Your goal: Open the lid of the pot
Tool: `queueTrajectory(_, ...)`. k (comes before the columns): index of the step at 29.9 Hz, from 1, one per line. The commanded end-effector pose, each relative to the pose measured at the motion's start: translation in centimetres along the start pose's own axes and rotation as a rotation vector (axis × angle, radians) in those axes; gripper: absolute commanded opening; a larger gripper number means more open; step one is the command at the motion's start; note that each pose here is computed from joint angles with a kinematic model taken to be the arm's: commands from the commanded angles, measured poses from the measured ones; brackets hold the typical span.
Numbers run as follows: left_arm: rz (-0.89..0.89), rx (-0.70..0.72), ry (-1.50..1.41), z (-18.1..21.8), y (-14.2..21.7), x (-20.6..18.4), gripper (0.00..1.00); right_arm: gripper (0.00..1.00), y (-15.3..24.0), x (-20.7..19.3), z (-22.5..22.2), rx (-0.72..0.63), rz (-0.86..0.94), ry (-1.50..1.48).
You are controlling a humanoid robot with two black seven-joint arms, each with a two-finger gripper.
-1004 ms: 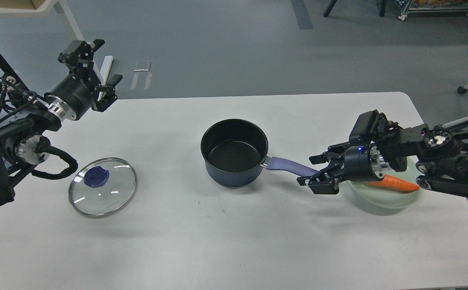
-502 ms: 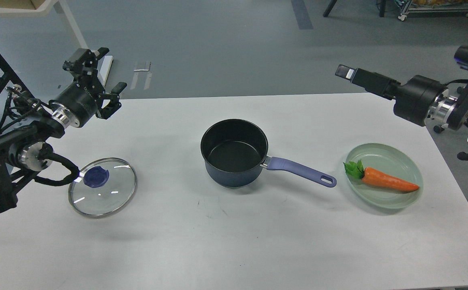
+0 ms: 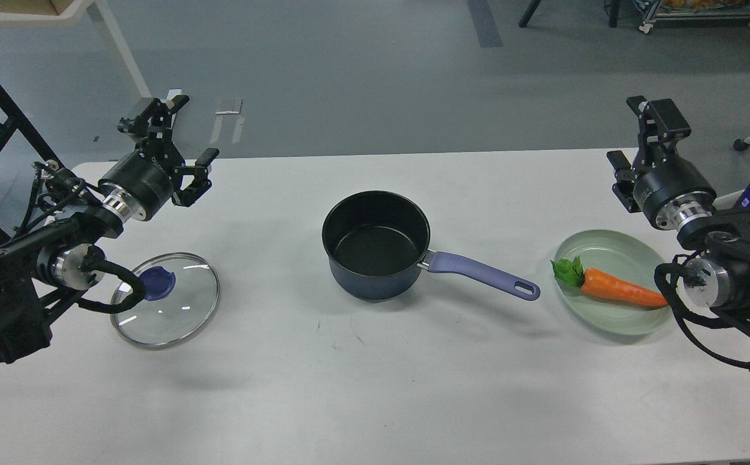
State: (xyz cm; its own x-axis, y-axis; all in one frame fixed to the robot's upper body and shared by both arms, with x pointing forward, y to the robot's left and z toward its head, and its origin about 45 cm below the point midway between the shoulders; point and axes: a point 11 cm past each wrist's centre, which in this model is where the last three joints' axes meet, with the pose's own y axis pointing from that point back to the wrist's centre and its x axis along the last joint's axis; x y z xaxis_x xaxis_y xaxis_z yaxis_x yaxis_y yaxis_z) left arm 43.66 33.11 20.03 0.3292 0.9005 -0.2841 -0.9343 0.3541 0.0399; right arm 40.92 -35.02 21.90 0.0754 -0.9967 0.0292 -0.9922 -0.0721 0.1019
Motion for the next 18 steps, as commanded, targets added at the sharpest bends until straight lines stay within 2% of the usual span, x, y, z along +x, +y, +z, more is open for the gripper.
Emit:
queueTrajectory(1, 0.006, 0.002, 0.016, -0.6, 0.3, 0.0, 0.99, 1.0, 0.5, -0.4, 1.4, -0.022, -0.04, -0.083)
queueTrajectory(8, 0.01, 0.002, 0.023, -0.8, 0.4, 0.1, 0.99, 1.0, 1.0, 0.3, 2.3, -0.036, -0.262, -0.211)
queueTrajectory(18, 0.01, -0.001, 0.023, -0.7, 0.3, 0.1, 0.99, 1.0, 1.1, 0.2, 3.1, -0.044, -0.259, -0.225)
